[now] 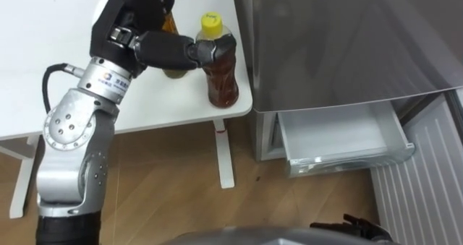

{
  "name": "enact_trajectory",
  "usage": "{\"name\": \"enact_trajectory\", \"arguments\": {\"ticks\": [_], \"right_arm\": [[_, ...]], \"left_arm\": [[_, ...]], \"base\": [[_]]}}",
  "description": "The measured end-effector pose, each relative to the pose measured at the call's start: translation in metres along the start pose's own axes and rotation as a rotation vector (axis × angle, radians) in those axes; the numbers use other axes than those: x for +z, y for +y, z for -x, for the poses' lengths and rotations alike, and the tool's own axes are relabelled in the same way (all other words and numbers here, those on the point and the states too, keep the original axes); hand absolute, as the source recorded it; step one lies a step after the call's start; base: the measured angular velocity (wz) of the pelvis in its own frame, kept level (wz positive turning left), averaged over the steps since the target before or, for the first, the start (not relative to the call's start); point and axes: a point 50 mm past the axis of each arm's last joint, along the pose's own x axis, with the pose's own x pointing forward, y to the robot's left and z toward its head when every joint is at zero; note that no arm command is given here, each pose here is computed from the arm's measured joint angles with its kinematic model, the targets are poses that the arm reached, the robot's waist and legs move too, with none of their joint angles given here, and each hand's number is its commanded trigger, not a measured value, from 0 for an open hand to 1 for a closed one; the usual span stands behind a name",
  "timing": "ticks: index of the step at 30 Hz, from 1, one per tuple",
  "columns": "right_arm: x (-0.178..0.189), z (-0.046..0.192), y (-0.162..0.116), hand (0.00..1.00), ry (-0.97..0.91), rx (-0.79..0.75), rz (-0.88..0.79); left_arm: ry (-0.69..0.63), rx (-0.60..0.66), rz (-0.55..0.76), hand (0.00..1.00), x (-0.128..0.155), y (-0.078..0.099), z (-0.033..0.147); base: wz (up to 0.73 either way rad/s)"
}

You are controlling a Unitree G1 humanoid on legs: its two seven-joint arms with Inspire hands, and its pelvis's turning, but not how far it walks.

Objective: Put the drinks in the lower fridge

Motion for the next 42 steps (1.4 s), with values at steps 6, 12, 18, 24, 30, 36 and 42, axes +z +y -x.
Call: {"name": "enact_trajectory", "arguments": {"ticks": [6, 12, 18, 24, 30, 36, 42], "right_arm": [[0.0, 0.0, 0.0, 0.0, 0.0, -0.001, 0.0], [0.001, 0.0, 0.0, 0.0, -0.008, 0.004, 0.005], [0.002, 0.0, 0.002, 0.0, -0.011, 0.013, 0.007], [0.002, 0.0, 0.002, 0.0, -0.008, 0.013, 0.006], [0.002, 0.0, 0.002, 0.0, -0.001, 0.012, 0.003], [0.002, 0.0, 0.002, 0.0, 0.004, 0.013, 0.001], [0.002, -0.001, 0.003, 0.0, 0.001, 0.017, 0.0]], "left_arm": [[0.018, 0.002, 0.009, 0.0, -0.005, 0.001, 0.0], [0.106, 0.032, 0.046, 0.0, -0.026, 0.006, 0.006], [0.117, 0.035, 0.076, 0.0, -0.03, 0.005, 0.01], [0.115, 0.015, 0.102, 0.0, -0.031, 0.0, 0.009], [0.136, 0.005, 0.116, 0.0, -0.036, -0.003, 0.01], [0.194, 0.021, 0.139, 0.0, -0.049, -0.001, 0.016], [0.189, -0.001, 0.158, 0.0, -0.049, -0.004, 0.016]], "base": [[0.0], [-0.05], [-0.01], [0.0], [0.0], [0.0], [0.0]]}}
